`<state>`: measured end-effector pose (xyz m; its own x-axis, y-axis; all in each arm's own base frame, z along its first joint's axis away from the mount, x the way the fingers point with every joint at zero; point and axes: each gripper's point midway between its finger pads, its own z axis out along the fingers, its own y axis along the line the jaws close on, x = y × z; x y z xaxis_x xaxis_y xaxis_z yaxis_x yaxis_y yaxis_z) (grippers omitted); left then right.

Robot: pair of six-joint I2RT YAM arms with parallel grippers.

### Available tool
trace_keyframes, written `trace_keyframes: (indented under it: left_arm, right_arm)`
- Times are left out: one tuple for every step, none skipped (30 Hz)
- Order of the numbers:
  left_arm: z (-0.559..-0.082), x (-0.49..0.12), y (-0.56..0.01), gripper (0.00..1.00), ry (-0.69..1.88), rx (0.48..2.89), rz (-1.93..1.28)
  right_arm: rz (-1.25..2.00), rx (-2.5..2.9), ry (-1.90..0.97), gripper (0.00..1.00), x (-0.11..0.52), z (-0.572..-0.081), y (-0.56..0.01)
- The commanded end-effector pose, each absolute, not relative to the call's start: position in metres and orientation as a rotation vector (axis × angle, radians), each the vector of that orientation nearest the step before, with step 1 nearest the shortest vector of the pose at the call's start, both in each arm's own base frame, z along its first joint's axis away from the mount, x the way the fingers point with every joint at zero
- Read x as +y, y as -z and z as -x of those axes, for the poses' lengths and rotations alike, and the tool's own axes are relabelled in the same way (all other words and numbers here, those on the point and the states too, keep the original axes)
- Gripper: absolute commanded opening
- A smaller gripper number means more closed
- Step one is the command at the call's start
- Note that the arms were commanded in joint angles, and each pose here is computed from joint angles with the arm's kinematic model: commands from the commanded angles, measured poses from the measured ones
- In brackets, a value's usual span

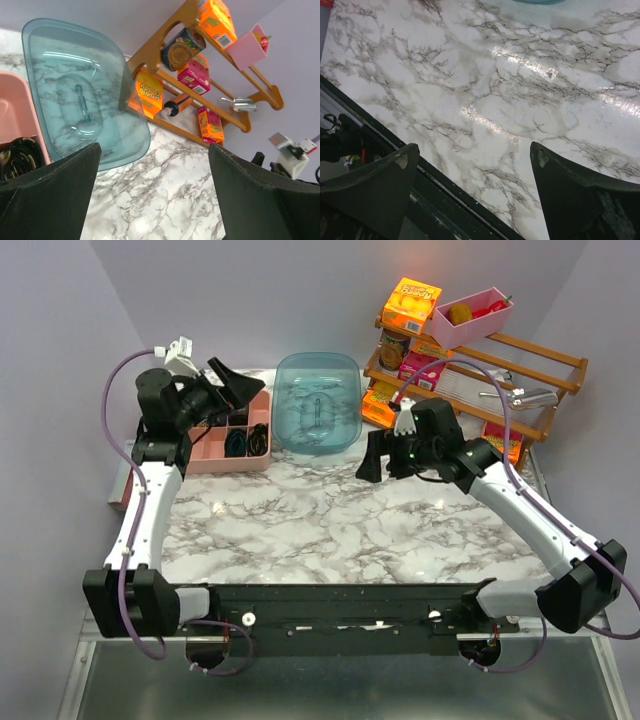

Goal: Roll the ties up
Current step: Reset both arms

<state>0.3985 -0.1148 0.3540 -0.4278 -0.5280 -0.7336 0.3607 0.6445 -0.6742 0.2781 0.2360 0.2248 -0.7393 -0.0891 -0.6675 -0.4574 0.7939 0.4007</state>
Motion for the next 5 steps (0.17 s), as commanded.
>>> trace_keyframes:
  left_arm:
    - [-0.372,-0.122,-0.365,0.99,1.049,1.689,0.066]
    - [-0.366,-0.126,-0.364,0.99,1.073,1.690,0.037]
    - [-0.361,-0.130,-0.366,0.99,1.097,1.675,0.011]
    - [-0.358,-0.132,-0.359,0.99,1.117,1.690,0.013]
    - [-0.356,-0.133,-0.357,0.99,1.128,1.699,0.013]
  right_arm:
    - [0.359,2.301,-0.741,1.00,0.229,-0.273,-0.228]
    - [0.352,2.315,-0.741,1.00,0.227,-0.269,-0.222]
    - [0.350,2.294,-0.750,1.00,0.226,-0.267,-0.226]
    - [0.348,2.294,-0.754,1.00,0.226,-0.265,-0.225]
    - [0.341,2.307,-0.756,1.00,0.224,-0.262,-0.220]
